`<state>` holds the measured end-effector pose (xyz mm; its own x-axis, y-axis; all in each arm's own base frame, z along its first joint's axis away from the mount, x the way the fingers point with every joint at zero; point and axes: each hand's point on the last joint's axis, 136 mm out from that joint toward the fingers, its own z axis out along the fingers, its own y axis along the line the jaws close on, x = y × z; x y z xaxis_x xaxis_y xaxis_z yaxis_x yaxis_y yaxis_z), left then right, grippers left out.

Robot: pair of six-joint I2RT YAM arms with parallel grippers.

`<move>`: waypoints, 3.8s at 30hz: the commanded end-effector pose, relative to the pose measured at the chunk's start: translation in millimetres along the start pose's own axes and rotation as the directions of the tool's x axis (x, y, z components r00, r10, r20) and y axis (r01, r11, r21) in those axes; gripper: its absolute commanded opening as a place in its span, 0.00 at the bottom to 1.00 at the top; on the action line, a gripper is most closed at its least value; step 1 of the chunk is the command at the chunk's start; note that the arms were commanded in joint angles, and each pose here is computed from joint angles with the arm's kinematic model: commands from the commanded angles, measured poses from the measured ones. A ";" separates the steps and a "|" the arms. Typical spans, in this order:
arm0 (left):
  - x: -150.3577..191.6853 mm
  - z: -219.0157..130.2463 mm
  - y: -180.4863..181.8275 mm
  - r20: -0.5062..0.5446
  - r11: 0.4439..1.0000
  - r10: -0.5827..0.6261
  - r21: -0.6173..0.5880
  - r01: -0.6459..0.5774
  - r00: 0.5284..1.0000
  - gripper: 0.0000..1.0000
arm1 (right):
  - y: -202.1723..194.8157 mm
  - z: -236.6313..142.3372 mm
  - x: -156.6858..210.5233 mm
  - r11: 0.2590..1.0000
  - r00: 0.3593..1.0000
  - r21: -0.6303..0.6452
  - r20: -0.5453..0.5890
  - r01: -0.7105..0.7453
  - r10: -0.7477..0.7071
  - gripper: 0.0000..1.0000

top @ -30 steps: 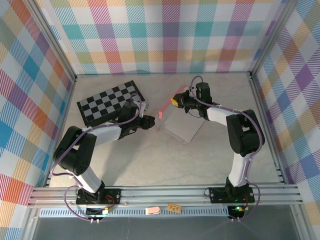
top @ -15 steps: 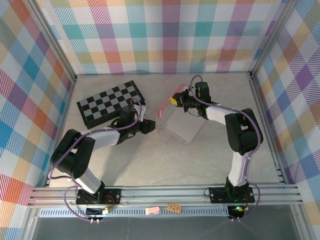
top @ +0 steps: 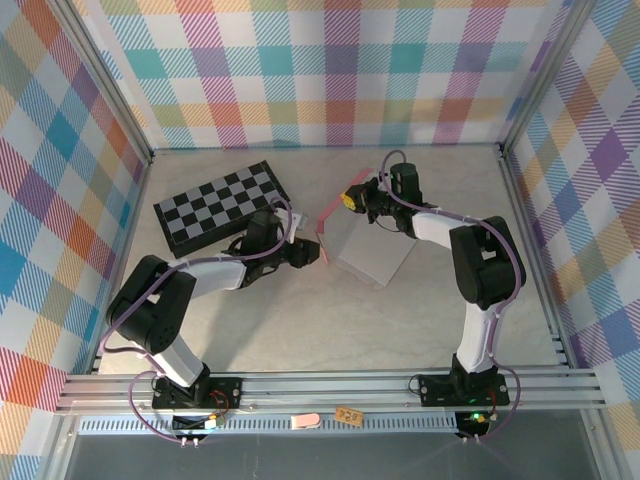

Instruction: Fold the paper box

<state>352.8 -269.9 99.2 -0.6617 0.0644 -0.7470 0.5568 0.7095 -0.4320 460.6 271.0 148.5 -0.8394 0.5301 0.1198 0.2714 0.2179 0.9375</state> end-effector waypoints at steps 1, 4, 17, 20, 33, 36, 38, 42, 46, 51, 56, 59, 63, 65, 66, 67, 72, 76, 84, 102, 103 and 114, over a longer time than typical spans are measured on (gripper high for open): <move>-19.3 7.4 -12.3 0.055 0.999 0.041 0.017 -0.042 0.998 0.43 | -3.4 1.6 0.5 1.000 1.000 -0.004 0.010 -0.023 0.023 0.00; -22.1 11.0 -11.8 0.069 0.999 0.040 -0.004 -0.040 0.997 0.44 | -1.8 -0.5 3.0 1.000 1.000 -0.023 0.011 -0.010 0.011 0.00; -30.4 25.2 -17.9 0.106 0.994 0.076 -0.085 -0.067 0.991 0.44 | -3.6 -22.8 18.9 0.991 0.999 -0.136 0.030 0.015 -0.011 0.00; -30.9 28.6 -19.3 0.104 0.990 0.089 -0.115 -0.077 0.991 0.43 | 0.7 -24.5 20.3 0.989 0.999 -0.149 0.029 0.020 -0.016 0.00; -31.6 35.2 -2.8 0.112 0.953 0.110 -0.293 -0.073 0.988 0.42 | -15.4 -30.7 27.6 0.984 0.998 -0.171 0.038 0.050 -0.045 0.00; -29.8 38.1 -0.9 0.114 0.946 0.112 -0.316 -0.071 0.987 0.42 | -19.8 -28.4 27.5 0.977 0.996 -0.193 0.040 0.086 -0.080 0.00; -28.9 39.0 0.8 0.115 0.939 0.115 -0.335 -0.071 0.987 0.42 | -18.8 -27.5 28.0 0.970 0.994 -0.215 0.041 0.112 -0.105 0.00; -28.8 41.0 3.8 0.121 0.930 0.115 -0.363 -0.064 0.986 0.42 | -16.6 -24.8 30.1 0.954 0.986 -0.250 0.053 0.164 -0.156 0.00; -27.5 43.2 6.8 0.120 0.917 0.120 -0.393 -0.064 0.985 0.42 | -26.8 -18.0 30.5 0.955 0.986 -0.244 0.048 0.169 -0.163 0.00; -31.0 43.5 8.2 0.134 0.908 0.127 -0.414 -0.061 0.983 0.41 | -32.6 -15.0 26.8 0.960 0.990 -0.243 0.058 0.142 -0.132 0.00; -37.2 46.3 8.7 0.150 0.898 0.136 -0.436 -0.058 0.979 0.43 | -32.3 -13.5 28.8 0.962 0.991 -0.237 0.053 0.134 -0.125 0.00; -39.5 48.3 11.2 0.173 0.890 0.124 -0.455 -0.033 0.977 0.46 | -34.7 -13.6 30.0 0.964 0.992 -0.235 0.057 0.122 -0.111 0.00; -41.7 50.7 15.7 0.198 0.880 0.102 -0.475 0.005 0.975 0.44 | -37.5 -10.6 32.2 0.967 0.994 -0.230 0.049 0.108 -0.099 0.00; -42.1 52.5 16.8 0.202 0.878 0.098 -0.478 0.011 0.975 0.41 | -40.0 -9.3 31.3 0.969 0.995 -0.226 0.051 0.096 -0.087 0.00; -42.4 53.0 18.2 0.205 0.875 0.092 -0.483 0.019 0.974 0.39 | -40.5 -9.4 30.2 0.970 0.995 -0.225 0.055 0.092 -0.082 0.00; -41.6 54.0 19.2 0.203 0.873 0.088 -0.488 0.022 0.975 0.37 | -40.6 -9.2 29.8 0.970 0.995 -0.225 0.058 0.090 -0.079 0.00; -39.8 55.8 21.3 0.195 0.863 0.085 -0.505 0.026 0.977 0.30 | -37.2 -9.9 28.8 0.971 0.995 -0.223 0.068 0.086 -0.073 0.00; -36.0 56.7 23.3 0.184 0.846 0.087 -0.533 0.025 0.979 0.22 | -33.7 -8.6 26.8 0.972 0.995 -0.222 0.087 0.074 -0.055 0.00; -32.7 57.7 32.0 0.150 0.766 0.079 -0.642 0.036 0.986 0.04 | -23.2 -2.1 31.0 0.970 0.994 -0.237 0.107 0.049 -0.024 0.00; -21.8 65.1 44.6 0.120 0.719 0.015 -0.691 0.073 0.993 0.14 | -14.1 -8.8 26.4 0.976 0.988 -0.220 0.151 0.005 0.029 0.00; -21.4 65.2 45.5 0.119 0.717 0.011 -0.693 0.075 0.993 0.16 | -13.3 -9.1 26.1 0.975 0.988 -0.223 0.152 0.005 0.030 0.00; -24.6 67.8 58.5 0.177 0.726 -0.008 -0.676 0.128 0.984 0.31 | -14.3 -11.8 22.2 0.974 0.982 -0.222 0.174 -0.034 0.074 0.00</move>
<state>435.1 -282.8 76.7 -0.5451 -0.0581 -0.8363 -0.0084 0.9979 -0.0638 451.3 253.9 146.9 -0.6737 0.7349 0.0780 0.1279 0.0120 0.9917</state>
